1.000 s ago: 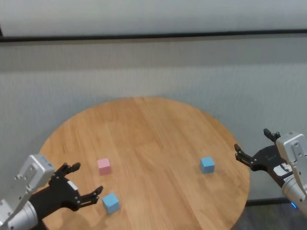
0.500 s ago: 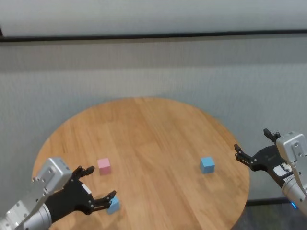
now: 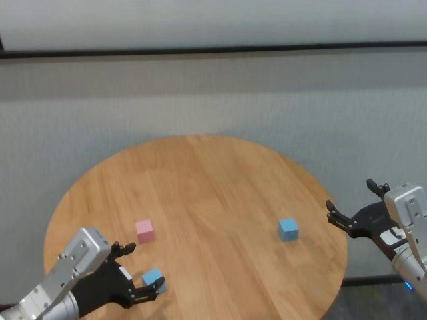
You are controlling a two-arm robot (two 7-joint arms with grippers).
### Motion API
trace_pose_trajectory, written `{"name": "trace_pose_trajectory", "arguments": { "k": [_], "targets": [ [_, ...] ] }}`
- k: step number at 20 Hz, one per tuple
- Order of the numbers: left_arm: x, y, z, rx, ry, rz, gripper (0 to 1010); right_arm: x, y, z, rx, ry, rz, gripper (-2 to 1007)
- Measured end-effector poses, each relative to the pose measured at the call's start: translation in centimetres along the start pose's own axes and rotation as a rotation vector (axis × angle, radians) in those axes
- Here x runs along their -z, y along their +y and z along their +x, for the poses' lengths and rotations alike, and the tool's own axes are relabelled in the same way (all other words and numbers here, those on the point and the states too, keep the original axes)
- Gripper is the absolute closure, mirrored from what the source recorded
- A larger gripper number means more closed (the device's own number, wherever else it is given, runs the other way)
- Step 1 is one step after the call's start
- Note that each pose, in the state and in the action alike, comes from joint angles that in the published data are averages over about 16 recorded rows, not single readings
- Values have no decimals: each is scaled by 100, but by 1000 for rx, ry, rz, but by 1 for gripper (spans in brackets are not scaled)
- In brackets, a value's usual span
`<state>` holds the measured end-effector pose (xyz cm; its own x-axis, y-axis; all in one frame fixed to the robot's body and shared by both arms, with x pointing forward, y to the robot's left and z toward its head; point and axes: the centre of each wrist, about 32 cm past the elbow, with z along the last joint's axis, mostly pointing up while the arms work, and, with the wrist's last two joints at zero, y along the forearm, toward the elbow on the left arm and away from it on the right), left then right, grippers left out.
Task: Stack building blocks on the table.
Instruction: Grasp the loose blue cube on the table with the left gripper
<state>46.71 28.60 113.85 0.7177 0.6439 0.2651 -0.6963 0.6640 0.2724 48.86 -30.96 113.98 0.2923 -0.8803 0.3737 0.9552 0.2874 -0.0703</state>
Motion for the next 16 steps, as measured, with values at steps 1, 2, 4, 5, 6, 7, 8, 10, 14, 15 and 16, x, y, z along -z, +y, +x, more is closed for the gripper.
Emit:
{"name": "trace_pose_trajectory", "arguments": {
  "k": [1,2,4,5,6,7,8,10,14,15,16],
  "targets": [
    [9,-6,-1,1,1,3,11,0,0,0,0,0,0,0],
    [18,-12,-1,2,3,6,11,0,0,0,0,0,0,0],
    [36,-22,1,4,6,11,11,0,0,0,0,0,0,0],
    [45,-27,3,5,7,13,11,0,0,0,0,0,0,0],
    [53,-31,4,6,9,15,11,0,0,0,0,0,0,0],
    [61,-35,6,7,10,17,11,0,0,0,0,0,0,0],
    [68,-39,7,9,11,18,11,0,0,0,0,0,0,0],
    [81,-46,10,13,14,20,11,0,0,0,0,0,0,0],
    [103,-58,13,24,17,21,11,0,0,0,0,0,0,0],
    [108,-62,13,27,18,22,11,0,0,0,0,0,0,0],
    [114,-65,14,30,18,22,11,0,0,0,0,0,0,0]
  ]
}}
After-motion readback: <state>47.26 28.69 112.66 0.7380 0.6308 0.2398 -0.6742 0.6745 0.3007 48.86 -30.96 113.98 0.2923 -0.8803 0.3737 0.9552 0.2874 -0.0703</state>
